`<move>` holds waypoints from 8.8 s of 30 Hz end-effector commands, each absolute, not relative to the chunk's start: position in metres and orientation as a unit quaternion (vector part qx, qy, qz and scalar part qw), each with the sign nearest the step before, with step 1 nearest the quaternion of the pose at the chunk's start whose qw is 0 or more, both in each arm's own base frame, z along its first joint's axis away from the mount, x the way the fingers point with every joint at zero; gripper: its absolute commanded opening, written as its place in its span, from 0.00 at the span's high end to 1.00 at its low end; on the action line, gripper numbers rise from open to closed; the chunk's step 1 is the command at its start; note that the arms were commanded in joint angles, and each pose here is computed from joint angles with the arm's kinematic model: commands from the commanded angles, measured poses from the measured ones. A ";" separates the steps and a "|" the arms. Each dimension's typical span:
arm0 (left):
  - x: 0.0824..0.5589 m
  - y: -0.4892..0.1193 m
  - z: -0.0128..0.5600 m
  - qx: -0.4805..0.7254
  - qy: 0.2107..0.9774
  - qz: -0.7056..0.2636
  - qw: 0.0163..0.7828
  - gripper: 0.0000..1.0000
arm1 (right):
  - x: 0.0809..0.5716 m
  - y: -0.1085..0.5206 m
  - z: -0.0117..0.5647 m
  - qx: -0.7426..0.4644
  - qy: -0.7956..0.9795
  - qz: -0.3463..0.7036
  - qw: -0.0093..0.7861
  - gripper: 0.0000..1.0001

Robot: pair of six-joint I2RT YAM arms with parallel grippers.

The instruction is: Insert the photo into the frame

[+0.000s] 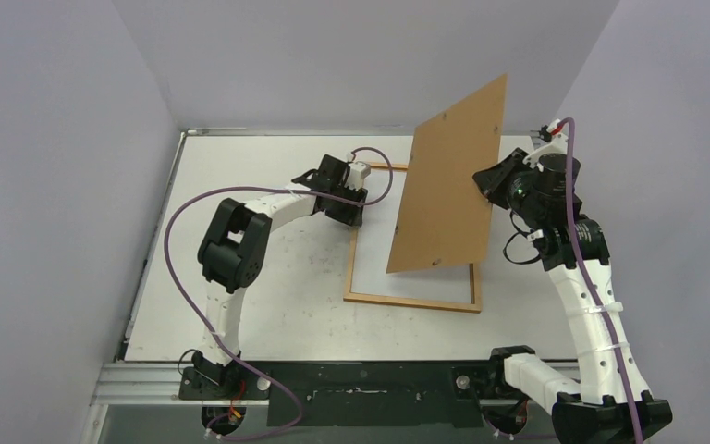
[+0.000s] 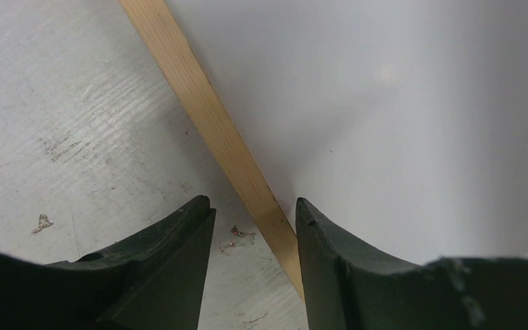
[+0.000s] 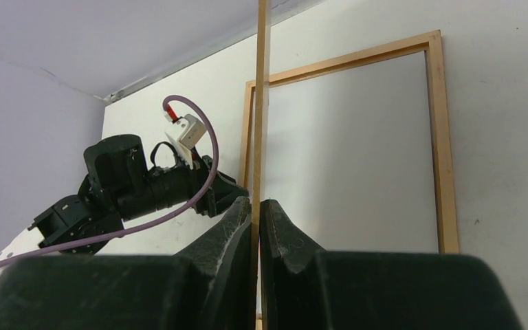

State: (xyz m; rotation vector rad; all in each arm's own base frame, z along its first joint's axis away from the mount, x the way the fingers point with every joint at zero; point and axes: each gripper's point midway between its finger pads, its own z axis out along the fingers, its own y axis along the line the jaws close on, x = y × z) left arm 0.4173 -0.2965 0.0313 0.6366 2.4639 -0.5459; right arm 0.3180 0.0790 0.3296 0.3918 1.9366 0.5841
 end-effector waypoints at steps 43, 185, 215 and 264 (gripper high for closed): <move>0.391 -0.176 0.049 0.098 0.939 -0.167 0.285 0.79 | 0.329 0.117 0.330 0.166 0.744 0.388 0.518 0.95; 0.351 -0.150 0.034 0.026 0.930 -0.263 0.256 0.85 | 0.317 0.229 0.174 0.174 0.764 0.465 0.413 0.95; 0.340 -0.156 0.029 0.040 0.932 -0.272 0.237 0.94 | 0.335 0.217 0.155 0.161 0.775 0.407 0.455 0.95; 0.342 -0.159 0.034 0.033 0.927 -0.287 0.239 0.97 | 0.299 0.203 0.078 -0.014 0.934 -0.018 0.356 0.10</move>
